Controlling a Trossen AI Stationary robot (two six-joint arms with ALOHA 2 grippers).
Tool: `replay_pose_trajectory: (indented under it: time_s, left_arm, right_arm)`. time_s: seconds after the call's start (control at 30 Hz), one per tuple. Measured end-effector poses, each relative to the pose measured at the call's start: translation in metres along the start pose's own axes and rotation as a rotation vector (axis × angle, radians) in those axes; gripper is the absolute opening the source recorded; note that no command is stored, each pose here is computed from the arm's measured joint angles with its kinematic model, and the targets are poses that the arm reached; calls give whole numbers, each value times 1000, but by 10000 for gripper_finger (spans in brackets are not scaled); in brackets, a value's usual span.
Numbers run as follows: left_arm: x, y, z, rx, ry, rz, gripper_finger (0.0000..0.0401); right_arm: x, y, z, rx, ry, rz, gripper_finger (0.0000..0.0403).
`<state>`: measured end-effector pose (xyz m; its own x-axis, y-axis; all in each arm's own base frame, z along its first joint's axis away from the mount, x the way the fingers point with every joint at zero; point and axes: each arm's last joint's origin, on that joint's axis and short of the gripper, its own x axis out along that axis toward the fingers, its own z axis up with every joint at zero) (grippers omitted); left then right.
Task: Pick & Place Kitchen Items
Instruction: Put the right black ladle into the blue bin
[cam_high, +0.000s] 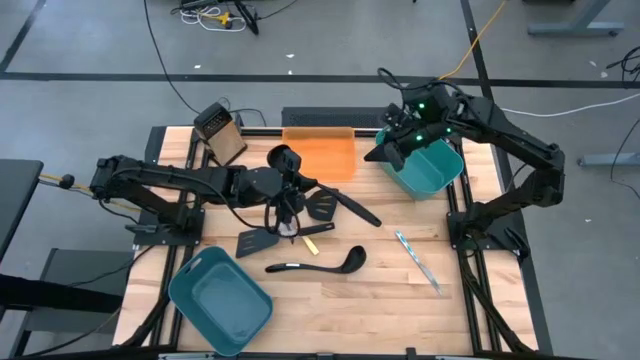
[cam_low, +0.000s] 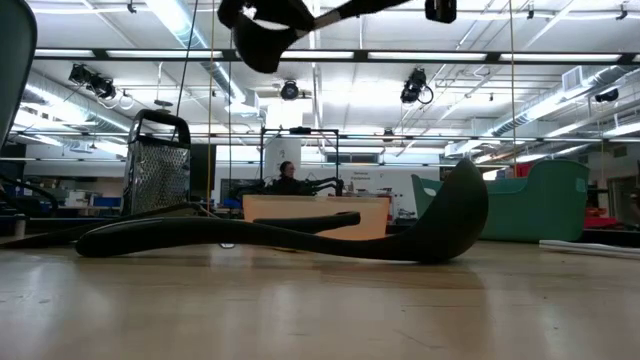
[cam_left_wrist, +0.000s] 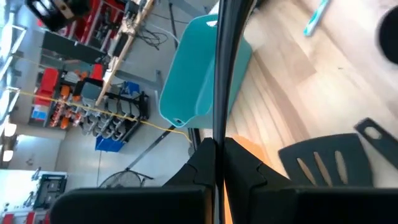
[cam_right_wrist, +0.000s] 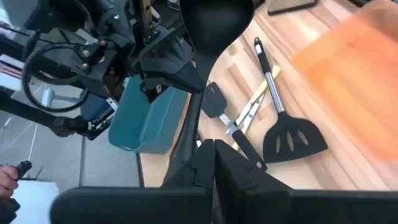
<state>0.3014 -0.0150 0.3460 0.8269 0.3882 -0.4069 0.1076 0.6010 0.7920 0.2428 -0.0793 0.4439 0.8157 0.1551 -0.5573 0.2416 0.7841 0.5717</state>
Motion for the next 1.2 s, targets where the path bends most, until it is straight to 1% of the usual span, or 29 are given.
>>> replay_pose_trajectory:
  time_s: [0.13, 0.27, 0.4, 0.5, 0.67, 0.8, 0.97, 1.2]
  left_arm:
    - [-9, 6, 11, -10, -39, 16, 15]
    - [-20, 12, 20, -52, -50, 26, 16]
    - [-30, 17, 25, -112, -49, -11, 14]
    - [-38, 24, 28, -130, -52, -31, 14]
    - [-46, 30, 31, -174, -62, -33, 14]
    - [-59, 37, 28, -228, -77, -29, 14]
    - [-79, 44, 17, -302, -74, -35, 14]
    - [-112, 61, 7, -406, -160, 2, 14]
  right_arm:
    - [-9, 3, -2, -5, -26, -5, 14]
    - [-14, 5, -4, -9, -37, -1, 5]
    - [-16, 6, -4, -14, -45, 2, 6]
    - [-17, 7, -4, -29, -49, 3, 4]
    - [-17, 7, -4, -44, -51, 5, 2]
    - [-19, 11, -5, -78, -70, -7, 2]
    - [-30, 21, -11, -152, -129, -33, 1]
    - [-53, 37, -23, -245, -217, -52, 1]
